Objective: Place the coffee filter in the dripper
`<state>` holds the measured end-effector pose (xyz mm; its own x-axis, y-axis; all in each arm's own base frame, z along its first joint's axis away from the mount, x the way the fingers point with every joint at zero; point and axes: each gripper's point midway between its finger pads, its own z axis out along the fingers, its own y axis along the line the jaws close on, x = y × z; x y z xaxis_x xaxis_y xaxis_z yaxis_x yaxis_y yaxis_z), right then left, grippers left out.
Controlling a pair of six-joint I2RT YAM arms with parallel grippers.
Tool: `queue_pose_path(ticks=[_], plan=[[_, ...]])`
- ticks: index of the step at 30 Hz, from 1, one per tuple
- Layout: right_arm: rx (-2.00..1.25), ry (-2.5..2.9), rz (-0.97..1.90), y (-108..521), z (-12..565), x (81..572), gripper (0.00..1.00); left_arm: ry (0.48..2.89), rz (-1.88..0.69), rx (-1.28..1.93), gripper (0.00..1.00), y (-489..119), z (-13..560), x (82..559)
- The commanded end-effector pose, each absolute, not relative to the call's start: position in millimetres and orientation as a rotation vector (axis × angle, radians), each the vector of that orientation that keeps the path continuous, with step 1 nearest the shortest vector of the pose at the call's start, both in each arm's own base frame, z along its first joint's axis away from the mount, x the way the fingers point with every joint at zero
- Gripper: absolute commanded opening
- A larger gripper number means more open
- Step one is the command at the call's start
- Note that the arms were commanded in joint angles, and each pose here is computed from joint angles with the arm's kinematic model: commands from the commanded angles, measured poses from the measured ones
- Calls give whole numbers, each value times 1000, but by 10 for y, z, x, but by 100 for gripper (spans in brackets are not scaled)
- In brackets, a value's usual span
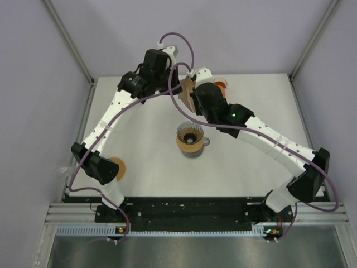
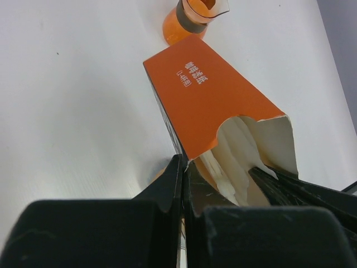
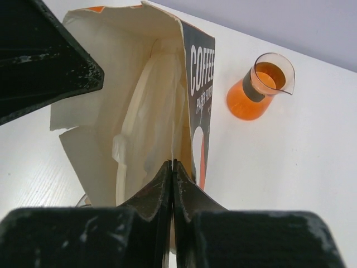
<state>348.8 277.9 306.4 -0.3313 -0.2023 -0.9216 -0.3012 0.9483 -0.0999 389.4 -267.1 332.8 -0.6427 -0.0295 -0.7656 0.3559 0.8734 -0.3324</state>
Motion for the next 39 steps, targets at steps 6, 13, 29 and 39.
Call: queue_pose_path(ticks=[6,13,29,39], plan=[[-367,1732,204,2610,3930,3255,0,2144,-599,210,0,-2634,3445,4079],[-427,1663,332,2714,4147,3102,0,2141,-592,186,0,-2557,3449,4152],[-561,1548,464,2602,4226,2751,0,2203,-547,-17,0,-1660,3064,4546],[-755,1642,606,2835,3532,2582,0,2431,-579,-67,0,-1344,2104,4442]])
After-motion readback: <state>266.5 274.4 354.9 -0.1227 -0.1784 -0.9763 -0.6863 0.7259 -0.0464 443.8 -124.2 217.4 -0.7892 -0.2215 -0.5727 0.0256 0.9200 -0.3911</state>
